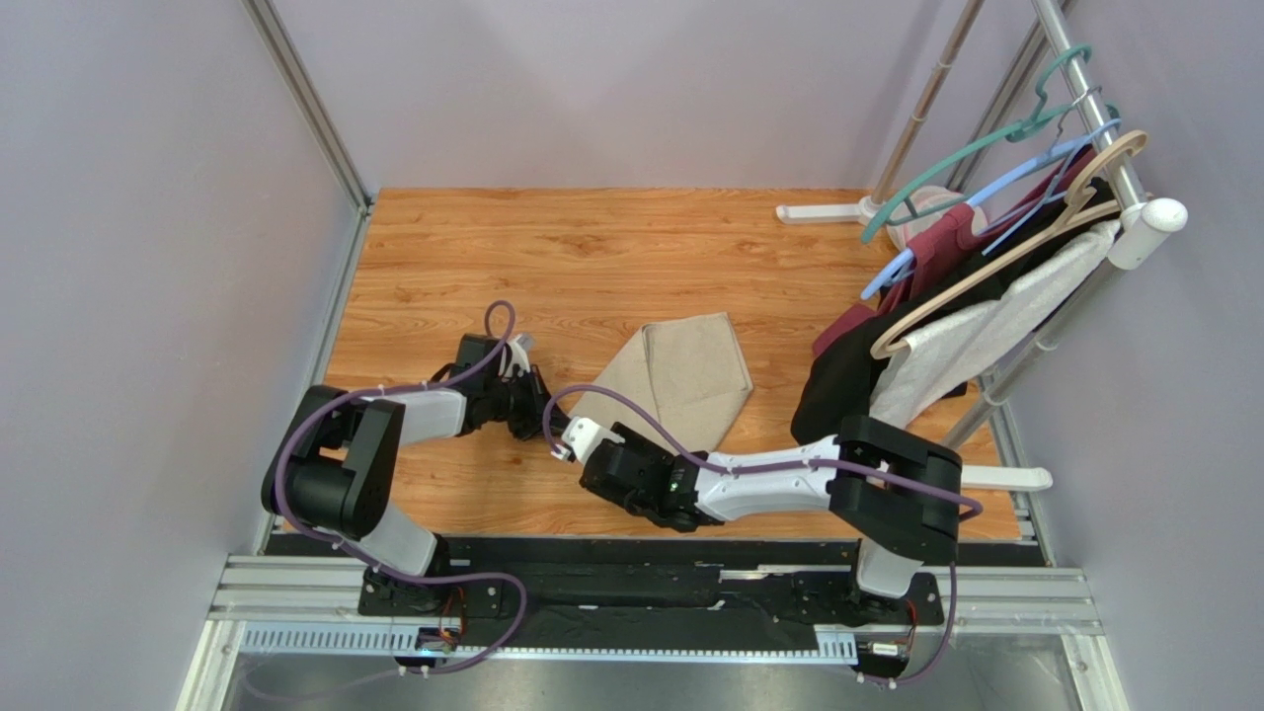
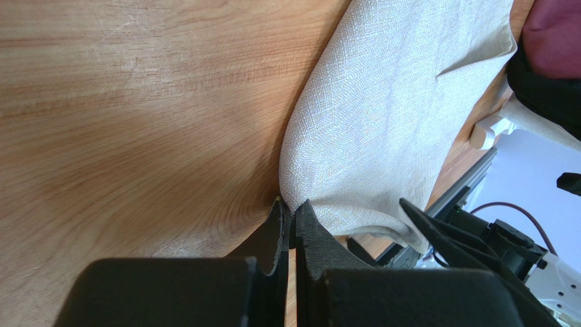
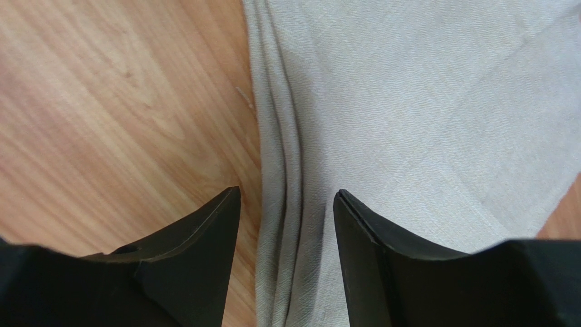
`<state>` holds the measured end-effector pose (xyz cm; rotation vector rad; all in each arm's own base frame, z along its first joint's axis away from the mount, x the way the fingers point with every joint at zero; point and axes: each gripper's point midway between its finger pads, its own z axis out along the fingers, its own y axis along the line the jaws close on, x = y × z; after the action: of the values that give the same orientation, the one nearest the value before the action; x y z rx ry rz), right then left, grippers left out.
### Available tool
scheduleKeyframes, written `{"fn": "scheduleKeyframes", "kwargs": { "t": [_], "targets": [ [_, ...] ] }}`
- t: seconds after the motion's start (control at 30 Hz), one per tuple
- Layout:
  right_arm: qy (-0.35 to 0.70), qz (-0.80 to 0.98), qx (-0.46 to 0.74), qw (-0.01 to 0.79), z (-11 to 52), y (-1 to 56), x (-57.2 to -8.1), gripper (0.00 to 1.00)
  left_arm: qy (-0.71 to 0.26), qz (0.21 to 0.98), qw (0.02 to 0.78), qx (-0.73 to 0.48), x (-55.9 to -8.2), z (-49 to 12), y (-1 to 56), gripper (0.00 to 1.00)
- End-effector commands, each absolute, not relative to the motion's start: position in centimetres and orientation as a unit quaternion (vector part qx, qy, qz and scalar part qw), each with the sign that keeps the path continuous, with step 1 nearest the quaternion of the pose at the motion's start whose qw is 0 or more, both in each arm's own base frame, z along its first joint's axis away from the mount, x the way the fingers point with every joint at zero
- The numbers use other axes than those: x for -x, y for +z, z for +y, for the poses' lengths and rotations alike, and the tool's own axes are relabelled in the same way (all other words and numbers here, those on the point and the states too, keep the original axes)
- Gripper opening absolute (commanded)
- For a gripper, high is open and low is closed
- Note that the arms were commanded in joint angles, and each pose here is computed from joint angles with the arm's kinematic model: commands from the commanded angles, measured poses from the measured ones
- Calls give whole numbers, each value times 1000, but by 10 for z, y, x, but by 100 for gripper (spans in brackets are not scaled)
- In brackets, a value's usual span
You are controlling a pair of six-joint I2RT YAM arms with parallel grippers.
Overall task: Fold the napkin, place the utensils inside, and roll it up
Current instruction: Roll the napkin with the utensil
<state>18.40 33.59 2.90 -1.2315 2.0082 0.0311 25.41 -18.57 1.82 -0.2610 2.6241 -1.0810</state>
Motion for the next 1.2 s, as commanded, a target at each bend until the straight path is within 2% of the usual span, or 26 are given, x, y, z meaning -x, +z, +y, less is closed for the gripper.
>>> {"fn": "scheduleKeyframes", "kwargs": {
  "t": [0.0, 0.27, 0.37, 0.4, 0.5, 0.53, 0.57, 0.6, 0.63, 0.73, 0.87, 1.17],
  "targets": [
    [-54, 779, 467, 415, 328, 33, -200, 56, -369, 913, 155, 84, -261, -182, 20, 0],
    [-104, 772, 484, 399, 318, 14, -196, 50, -369, 912, 156, 84, -262, -181, 21, 0],
    [-110, 769, 499, 383, 318, 3, -191, 31, -371, 912, 156, 85, -262, -181, 22, 0],
    [-110, 769, 502, 379, 319, 1, -189, 21, -372, 911, 157, 84, -262, -182, 22, 0],
    [-97, 775, 512, 358, 319, -6, -182, 0, -388, 903, 169, 74, -265, -186, 30, 0],
    [-74, 779, 513, 352, 323, -5, -176, 0, -394, 899, 176, 71, -266, -187, 37, 4],
    [-60, 782, 514, 348, 325, -4, -173, 0, -395, 897, 183, 71, -268, -187, 41, 21],
    [-46, 785, 514, 343, 326, -3, -172, 0, -396, 896, 191, 72, -270, -185, 45, 30],
    [-17, 788, 520, 329, 329, -3, -164, 0, -394, 892, 209, 71, -273, -183, 54, 49],
    [60, 807, 498, 311, 339, 10, -156, 0, -368, 892, 250, 76, -278, -170, 68, 67],
    [160, 817, 471, 293, 351, 31, -152, 0, -325, 896, 289, 91, -272, -149, 74, 73],
    [338, 816, 406, 235, 362, 58, -162, 0, -315, 864, 388, 56, -255, -134, 91, 73]
  ]
}}
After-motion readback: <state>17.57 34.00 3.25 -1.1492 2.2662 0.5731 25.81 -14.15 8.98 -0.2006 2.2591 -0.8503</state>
